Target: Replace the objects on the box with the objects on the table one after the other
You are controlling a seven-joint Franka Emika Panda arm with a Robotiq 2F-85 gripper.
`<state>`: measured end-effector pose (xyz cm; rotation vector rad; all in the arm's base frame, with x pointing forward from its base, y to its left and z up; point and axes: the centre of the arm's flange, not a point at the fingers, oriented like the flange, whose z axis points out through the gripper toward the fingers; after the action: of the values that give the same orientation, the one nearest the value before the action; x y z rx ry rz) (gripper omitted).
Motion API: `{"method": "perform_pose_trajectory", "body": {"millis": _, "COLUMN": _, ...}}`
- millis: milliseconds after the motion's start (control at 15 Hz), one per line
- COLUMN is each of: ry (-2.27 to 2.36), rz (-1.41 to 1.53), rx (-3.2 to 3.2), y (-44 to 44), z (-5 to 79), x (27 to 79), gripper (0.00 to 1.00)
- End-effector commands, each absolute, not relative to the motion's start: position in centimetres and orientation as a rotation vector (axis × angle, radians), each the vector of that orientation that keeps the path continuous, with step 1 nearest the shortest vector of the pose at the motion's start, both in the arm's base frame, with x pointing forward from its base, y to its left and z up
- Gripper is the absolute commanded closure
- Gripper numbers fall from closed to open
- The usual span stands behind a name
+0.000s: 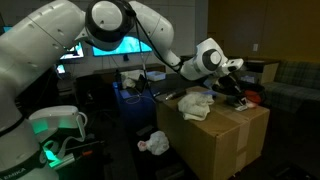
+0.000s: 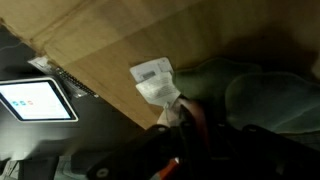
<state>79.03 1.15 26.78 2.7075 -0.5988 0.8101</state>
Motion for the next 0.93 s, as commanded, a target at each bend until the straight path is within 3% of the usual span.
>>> {"method": "perform_pose_trajectory", "body": {"millis": 0, "ry": -0.578, "rz": 0.869, "rx": 2.674, "y": 2.2, "z": 29.4, "x": 76.8, "gripper": 0.96}}
{"method": "perform_pose_trajectory", "body": {"millis": 533, "ry": -0.59, "rz": 0.948, "rx": 2.635, "y": 3.8, "z": 35.2, "x": 73.5, "gripper": 0.96}}
{"method": "perform_pose_trajectory", "body": {"millis": 867, "ry": -0.634, "rz": 0.983, "rx": 2.595, "y": 6.3, "z": 40.2, "x": 67.5, "gripper": 0.96}}
